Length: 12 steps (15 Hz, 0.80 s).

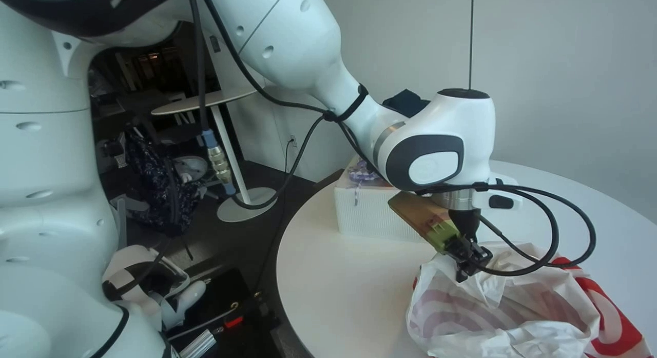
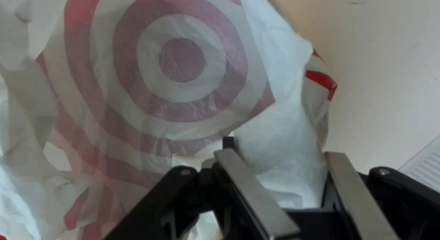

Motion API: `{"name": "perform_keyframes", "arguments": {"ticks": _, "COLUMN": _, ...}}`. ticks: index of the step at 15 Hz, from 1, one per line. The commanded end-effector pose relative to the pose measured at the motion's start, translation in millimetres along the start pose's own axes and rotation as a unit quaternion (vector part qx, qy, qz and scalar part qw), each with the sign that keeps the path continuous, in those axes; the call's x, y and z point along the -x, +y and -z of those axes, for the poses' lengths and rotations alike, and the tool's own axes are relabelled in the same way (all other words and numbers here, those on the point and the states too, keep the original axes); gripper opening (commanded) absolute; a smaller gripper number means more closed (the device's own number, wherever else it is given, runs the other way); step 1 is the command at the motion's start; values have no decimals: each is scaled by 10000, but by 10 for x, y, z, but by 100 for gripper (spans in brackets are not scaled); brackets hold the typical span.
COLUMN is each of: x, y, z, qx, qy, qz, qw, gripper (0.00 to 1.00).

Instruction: Put the black and blue clothes into the plastic

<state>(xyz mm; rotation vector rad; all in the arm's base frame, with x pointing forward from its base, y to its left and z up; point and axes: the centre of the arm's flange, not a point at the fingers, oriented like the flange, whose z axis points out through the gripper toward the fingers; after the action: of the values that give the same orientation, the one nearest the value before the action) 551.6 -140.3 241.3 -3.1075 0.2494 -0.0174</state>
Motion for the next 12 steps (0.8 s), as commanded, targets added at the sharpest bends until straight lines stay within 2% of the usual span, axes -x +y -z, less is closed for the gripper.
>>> {"name": "perform_keyframes", "arguments": {"ticks": 1, "x": -138, "y": -69, "z": 96, "qx": -57, "qy": 131, "qz": 79, "qw": 9999, "gripper": 19}}
{"name": "perform_keyframes", "arguments": {"ticks": 3, "x": -168, "y": -122, "z": 115, "qx": -26, "qy": 106, "qz": 88, "qw": 9999, "gripper": 7}}
{"name": "perform_keyframes", "arguments": {"ticks": 6, "x": -108, "y": -338, "z": 148, "qx": 44, "qy": -50, "qz": 447, "qw": 9990, "gripper": 2}}
{"name": "perform_keyframes", "arguments": {"ticks": 9, "x": 55, "y": -634, "z": 109, "qx": 157, "qy": -414, "qz": 1011, "qw": 9939, "gripper": 5}}
{"name": "perform_keyframes", "arguments": {"ticks": 12, "x": 267, "y": -949, "z": 73, "qx": 482, "qy": -607, "qz": 1706, "qw": 9823, "gripper": 8}}
